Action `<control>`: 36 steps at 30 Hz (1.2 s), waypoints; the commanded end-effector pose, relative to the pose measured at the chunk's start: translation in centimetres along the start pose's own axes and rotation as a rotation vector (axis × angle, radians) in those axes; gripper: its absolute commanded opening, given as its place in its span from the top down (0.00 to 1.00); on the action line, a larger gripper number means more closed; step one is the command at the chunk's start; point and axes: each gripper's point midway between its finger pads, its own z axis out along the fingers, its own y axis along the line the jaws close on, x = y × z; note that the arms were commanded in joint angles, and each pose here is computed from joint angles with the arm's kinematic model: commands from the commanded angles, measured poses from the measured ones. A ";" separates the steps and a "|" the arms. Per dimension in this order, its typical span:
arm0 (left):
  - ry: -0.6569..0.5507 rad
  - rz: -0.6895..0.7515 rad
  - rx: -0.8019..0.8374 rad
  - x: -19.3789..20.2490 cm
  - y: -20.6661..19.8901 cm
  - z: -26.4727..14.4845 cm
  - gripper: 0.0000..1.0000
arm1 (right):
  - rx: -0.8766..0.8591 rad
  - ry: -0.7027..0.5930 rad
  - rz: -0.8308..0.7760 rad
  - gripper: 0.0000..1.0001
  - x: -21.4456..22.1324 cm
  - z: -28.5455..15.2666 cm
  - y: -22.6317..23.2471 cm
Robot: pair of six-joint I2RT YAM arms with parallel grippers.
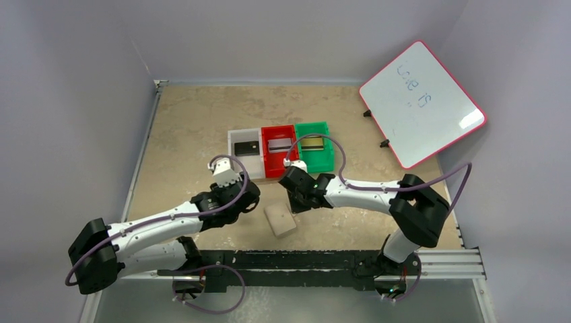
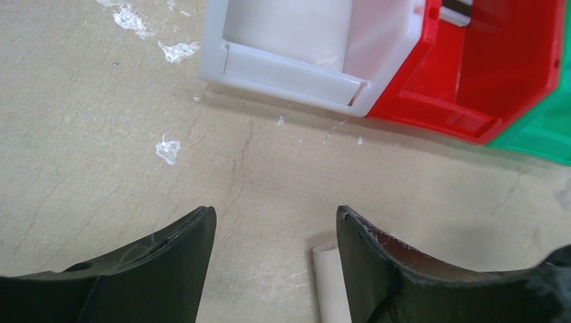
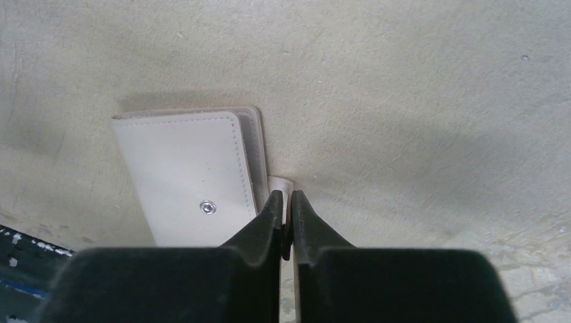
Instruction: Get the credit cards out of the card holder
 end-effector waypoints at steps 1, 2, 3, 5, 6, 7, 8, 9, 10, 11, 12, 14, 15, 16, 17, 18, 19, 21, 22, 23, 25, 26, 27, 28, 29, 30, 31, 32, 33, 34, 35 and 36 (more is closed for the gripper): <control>-0.070 -0.114 0.072 -2.3 -1.1 -1.2 0.32 | -0.078 -0.030 0.020 1.00 -1.1 -0.3 1.3; -0.075 -0.136 0.088 -2.4 -1.1 -1.4 0.30 | -0.091 -0.033 0.020 1.00 -1.2 -0.4 1.5; -0.079 -0.163 0.104 -2.5 -1.0 -1.5 0.27 | -0.095 -0.039 0.024 1.00 -1.3 -0.6 1.5; -0.082 -0.207 0.145 -2.6 -0.9 -1.9 0.23 | -0.091 -0.057 0.043 1.00 -1.9 -1.1 1.1; -0.084 -0.227 0.170 -2.7 -1.1 -2.1 0.20 | -0.091 -0.071 0.059 1.00 -2.3 -1.5 0.8; -0.087 -0.247 0.195 -2.8 -1.2 -2.3 0.17 | -0.096 -0.086 0.077 1.00 -2.8 -1.9 0.5; -0.088 -0.265 0.217 -2.9 -1.3 -2.5 0.14 | -0.114 -0.104 0.100 1.00 -3.4 -2.5 0.3; -0.091 -0.282 0.236 -3.0 -1.4 -2.7 0.11 | -0.145 -0.124 0.119 1.00 -4.0 -3.2 0.3; -0.094 -0.296 0.247 -3.2 -1.5 -2.9 0.09 | -0.189 -0.147 0.131 1.00 -4.6 -4.1 0.6; -0.097 -0.308 0.255 -3.4 -1.6 -3.1 0.09 | -0.243 -0.171 0.138 1.00 -5.1 -4.9 1.1; -0.100 -0.314 0.259 -3.5 -1.6 -3.2 0.09 | -0.317 -0.186 0.139 1.00 -5.3 -5.9 2.0; -0.101 -0.314 0.262 -3.6 -1.7 -3.2 0.09 | -0.427 -0.209 0.134 1.00 -5.6 -7.4 3.5; -0.097 -0.306 0.265 -3.6 -1.9 -3.3 0.09 | -0.467 -0.218 0.128 1.00 -5.8 -8.0 4.1; -0.093 -0.297 0.264 -3.6 -2.1 -3.3 0.09 | -0.496 -0.236 0.118 1.00 -6.3 -8.5 4.6; -0.088 -0.289 0.261 -3.5 -2.2 -3.3 0.09 | -0.519 -0.261 0.106 1.00 -6.9 -9.0 5.1; -0.082 -0.280 0.252 -3.4 -2.3 -3.1 0.11 | -0.565 -0.268 0.085 1.00 -7.2 -9.5 6.0; -0.078 -0.278 0.251 -3.4 -2.5 -3.1 0.12 | -0.602 -0.259 0.065 1.00 -7.2 -9.8 6.7; -0.080 -0.278 0.238 -3.6 -2.6 -3.1 0.14 | -0.629 -0.253 0.054 1.00 -7.4 -9.9 7.4; -0.082 -0.278 0.234 -3.6 -2.6 -3.1 0.14 | -0.624 -0.248 0.058 1.00 -7.3 -9.7 7.4; -0.084 -0.279 0.232 -3.7 -2.6 -3.1 0.15 | -0.609 -0.231 0.067 1.00 -6.9 -9.3 7.2; -0.085 -0.275 0.226 -3.7 -2.5 -3.1 0.17 | -0.600 -0.203 0.118 1.00 -6.5 -8.9 6.9; -0.084 -0.272 0.223 -3.7 -2.5 -3.1 0.18 | -0.598 -0.209 0.131 1.00 -6.6 -9.0 6.7; -0.083 -0.268 0.219 -3.7 -2.4 -3.1 0.19 | -0.607 -0.221 0.142 1.00 -6.9 -9.3 6.7; -0.083 -0.265 0.214 -3.7 -2.3 -3.1 0.20 | -0.620 -0.235 0.154 1.00 -7.2 -9.8 6.7; -0.083 -0.261 0.207 -3.7 -2.1 -3.1 0.22 | -0.630 -0.252 0.176 1.00 -7.6 -10.2 6.5; -0.084 -0.258 0.202 -3.7 -2.0 -3.1 0.23 | -0.626 -0.264 0.204 1.00 -7.8 -10.4 6.1; -0.085 -0.258 0.200 -3.8 -2.0 -3.2 0.23 | -0.606 -0.267 0.240 1.00 -8.0 -10.3 5.4; -0.084 -0.256 0.200 -3.8 -2.0 -3.2 0.24 | -0.566 -0.265 0.292 1.00 -8.0 -9.9 4.2; -0.084 -0.255 0.200 -3.9 -2.0 -3.2 0.25 | -0.522 -0.257 0.343 1.00 -8.0 -9.4 2.9; -0.081 -0.251 0.203 -3.9 -2.1 -3.3 0.26 | -0.489 -0.250 0.382 1.00 -7.8 -8.7 1.6; -0.080 -0.248 0.205 -3.9 -2.2 -3.3 0.27 | -0.464 -0.238 0.410 1.00 -7.6 -8.1 0.5; -0.076 -0.243 0.210 -3.9 -2.3 -3.4 0.29 | -0.435 -0.224 0.442 1.00 -7.3 -7.5 -0.8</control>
